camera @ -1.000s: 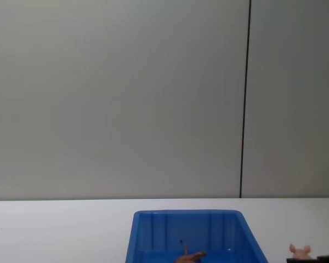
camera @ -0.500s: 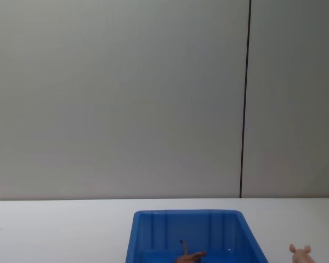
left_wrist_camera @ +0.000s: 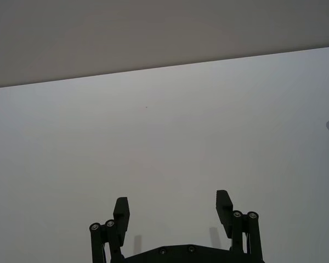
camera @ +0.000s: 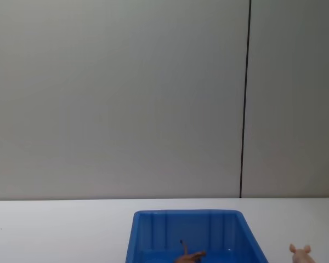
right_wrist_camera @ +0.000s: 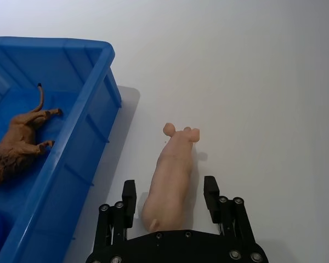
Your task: Pick up the two dolls from the table and place them into the box.
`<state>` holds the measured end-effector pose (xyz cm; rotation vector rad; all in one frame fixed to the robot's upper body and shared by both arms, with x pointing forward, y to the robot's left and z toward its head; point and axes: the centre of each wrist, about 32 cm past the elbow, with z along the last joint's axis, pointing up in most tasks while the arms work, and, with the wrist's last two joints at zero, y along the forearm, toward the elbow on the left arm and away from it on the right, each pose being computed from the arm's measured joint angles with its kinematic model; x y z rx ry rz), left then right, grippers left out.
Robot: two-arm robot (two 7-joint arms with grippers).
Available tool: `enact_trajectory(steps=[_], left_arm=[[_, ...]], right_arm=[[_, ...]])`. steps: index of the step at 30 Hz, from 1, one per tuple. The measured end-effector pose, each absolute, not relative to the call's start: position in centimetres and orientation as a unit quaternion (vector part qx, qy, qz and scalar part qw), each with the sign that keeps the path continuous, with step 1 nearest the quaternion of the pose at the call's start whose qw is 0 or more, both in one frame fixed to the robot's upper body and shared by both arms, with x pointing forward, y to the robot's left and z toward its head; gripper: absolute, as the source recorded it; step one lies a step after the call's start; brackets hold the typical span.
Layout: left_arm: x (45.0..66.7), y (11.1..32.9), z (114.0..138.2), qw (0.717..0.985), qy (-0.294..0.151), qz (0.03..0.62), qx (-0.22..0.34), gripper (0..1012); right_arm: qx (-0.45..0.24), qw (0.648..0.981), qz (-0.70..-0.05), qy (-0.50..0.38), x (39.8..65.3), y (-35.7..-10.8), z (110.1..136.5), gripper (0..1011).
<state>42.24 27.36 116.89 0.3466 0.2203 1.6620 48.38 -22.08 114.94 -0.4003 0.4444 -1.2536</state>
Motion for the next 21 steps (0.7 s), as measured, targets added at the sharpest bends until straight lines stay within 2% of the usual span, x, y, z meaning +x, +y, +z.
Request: enact_trajectory(steps=[14, 21], left_arm=[[42.24, 27.36, 116.89, 0.655, 0.097, 0.733, 0.153, 1003], [42.24, 27.36, 116.89, 0.655, 0.097, 0.733, 0.153, 1003]], right_arm=[[-0.184, 0.769, -0.577, 0.204, 48.48, -22.03, 114.84, 374], [-0.172, 0.772, -0.582, 0.191, 48.36, -22.09, 115.06, 369]])
